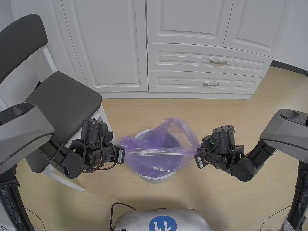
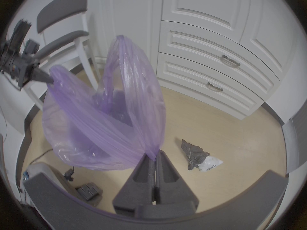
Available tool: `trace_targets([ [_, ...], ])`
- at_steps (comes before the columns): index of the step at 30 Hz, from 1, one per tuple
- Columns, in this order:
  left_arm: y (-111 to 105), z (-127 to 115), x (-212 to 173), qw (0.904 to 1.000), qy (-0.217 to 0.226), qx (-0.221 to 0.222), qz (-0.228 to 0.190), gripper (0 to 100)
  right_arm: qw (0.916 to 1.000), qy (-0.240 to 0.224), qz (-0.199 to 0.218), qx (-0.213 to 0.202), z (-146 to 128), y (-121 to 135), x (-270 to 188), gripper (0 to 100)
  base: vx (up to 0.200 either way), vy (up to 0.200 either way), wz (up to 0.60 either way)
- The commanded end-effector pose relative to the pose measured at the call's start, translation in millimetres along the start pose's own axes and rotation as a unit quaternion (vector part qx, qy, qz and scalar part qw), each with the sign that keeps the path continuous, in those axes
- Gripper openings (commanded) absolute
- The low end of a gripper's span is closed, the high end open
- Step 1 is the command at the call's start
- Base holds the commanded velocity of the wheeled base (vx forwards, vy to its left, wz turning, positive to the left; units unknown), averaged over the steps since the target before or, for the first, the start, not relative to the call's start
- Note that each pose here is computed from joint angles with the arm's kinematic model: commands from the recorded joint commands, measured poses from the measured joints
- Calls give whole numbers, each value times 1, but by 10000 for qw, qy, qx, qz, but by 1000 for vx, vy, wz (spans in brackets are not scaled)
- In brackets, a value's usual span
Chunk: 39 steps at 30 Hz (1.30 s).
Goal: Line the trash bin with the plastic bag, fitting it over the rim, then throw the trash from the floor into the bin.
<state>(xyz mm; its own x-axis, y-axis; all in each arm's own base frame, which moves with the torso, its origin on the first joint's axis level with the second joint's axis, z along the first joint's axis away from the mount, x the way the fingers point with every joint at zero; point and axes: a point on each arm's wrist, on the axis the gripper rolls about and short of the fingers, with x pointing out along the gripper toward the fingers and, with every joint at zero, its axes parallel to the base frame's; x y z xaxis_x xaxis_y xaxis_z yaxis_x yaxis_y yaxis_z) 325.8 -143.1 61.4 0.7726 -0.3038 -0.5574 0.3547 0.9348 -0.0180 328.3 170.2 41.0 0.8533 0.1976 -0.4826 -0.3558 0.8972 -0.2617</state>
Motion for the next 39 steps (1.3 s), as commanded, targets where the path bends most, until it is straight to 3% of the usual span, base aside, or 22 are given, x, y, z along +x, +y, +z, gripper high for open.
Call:
trace_targets([
  [1, 2, 6, -15, 10000, -21, 48, 17, 0, 10000, -48, -24, -49, 3, -5, -14, 0, 0, 0, 0],
  [18, 0, 16, -38, 9996, -264, 65, -56, 0, 9997, -222, -16, -101, 12, -9, -40, 0, 0, 0, 0],
  [27, 1, 10, -40, 9997, 72, 248, -46, 0, 9990, -81, 1, -438, 4, -11, -49, 0, 0, 0, 0],
  [34, -1, 10, -51, 9987, 287, 379, -163, 0, 9973, 293, 204, -643, 3, -14, -66, 0, 0, 0, 0],
  [39, -2, -3, -33, 9973, 585, 409, -189, 0, 9957, 435, 279, -772, -4, -10, -58, 0, 0, 0, 0],
])
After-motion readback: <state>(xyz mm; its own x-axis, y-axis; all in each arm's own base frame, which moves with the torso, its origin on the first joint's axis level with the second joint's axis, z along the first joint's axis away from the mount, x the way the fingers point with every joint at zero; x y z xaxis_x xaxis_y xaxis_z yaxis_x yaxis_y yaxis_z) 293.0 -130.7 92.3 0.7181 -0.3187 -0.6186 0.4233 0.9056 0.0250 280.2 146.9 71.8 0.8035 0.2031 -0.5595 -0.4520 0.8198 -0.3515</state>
